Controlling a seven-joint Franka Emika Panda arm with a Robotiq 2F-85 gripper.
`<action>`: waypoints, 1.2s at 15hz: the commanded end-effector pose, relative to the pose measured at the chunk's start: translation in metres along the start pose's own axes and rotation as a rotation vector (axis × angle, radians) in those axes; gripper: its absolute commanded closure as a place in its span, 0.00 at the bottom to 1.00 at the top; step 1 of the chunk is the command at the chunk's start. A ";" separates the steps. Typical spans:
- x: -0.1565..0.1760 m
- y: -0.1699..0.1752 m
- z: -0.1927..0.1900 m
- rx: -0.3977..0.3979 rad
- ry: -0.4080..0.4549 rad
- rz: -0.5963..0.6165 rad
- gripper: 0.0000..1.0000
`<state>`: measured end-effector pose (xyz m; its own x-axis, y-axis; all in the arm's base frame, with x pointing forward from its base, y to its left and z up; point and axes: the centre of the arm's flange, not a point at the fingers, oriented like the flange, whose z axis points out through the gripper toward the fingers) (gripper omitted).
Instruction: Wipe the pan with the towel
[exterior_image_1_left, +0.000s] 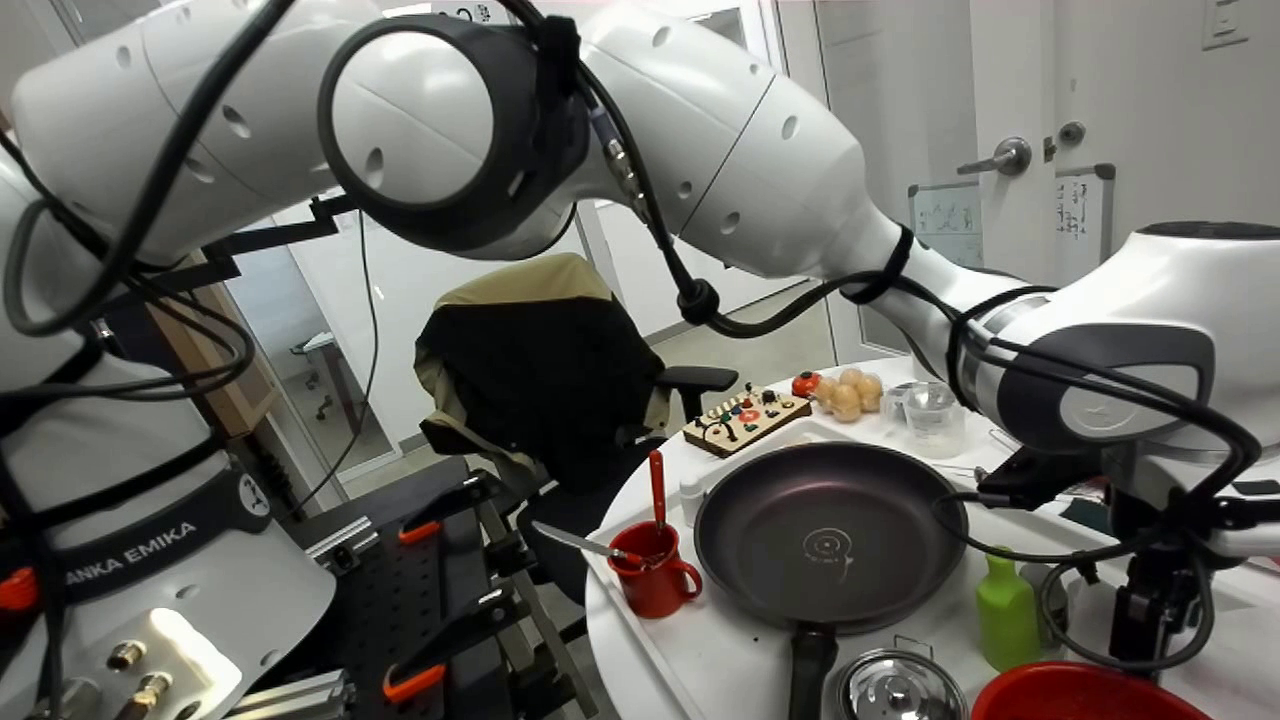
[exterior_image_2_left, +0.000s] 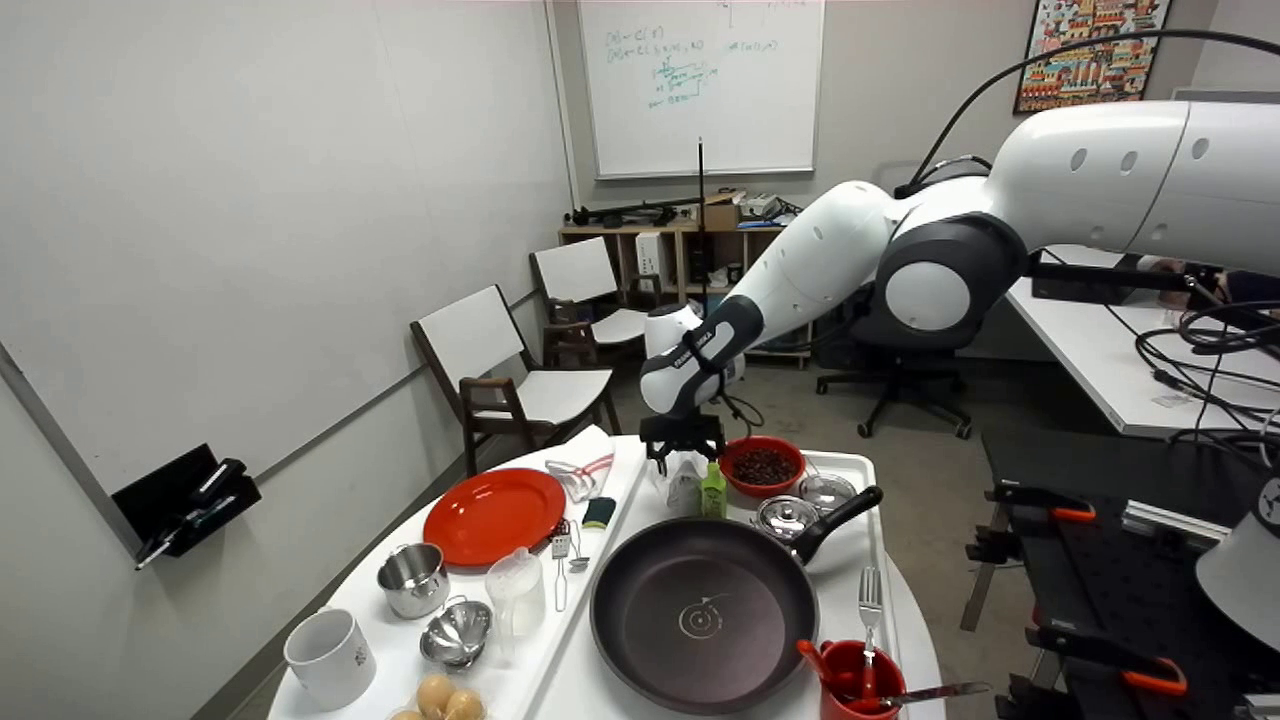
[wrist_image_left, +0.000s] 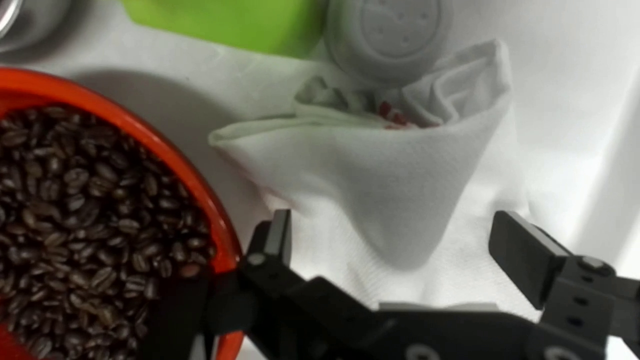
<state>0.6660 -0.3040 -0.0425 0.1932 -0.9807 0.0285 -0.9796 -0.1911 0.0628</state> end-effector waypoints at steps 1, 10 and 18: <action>0.011 -0.025 0.005 0.006 0.017 0.004 0.00; 0.009 -0.040 -0.065 0.122 0.072 -0.056 0.00; -0.055 -0.066 -0.157 0.253 0.060 -0.437 0.00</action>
<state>0.7472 -0.2639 0.0731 0.4621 -0.8781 0.1239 -0.8672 -0.4766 -0.1438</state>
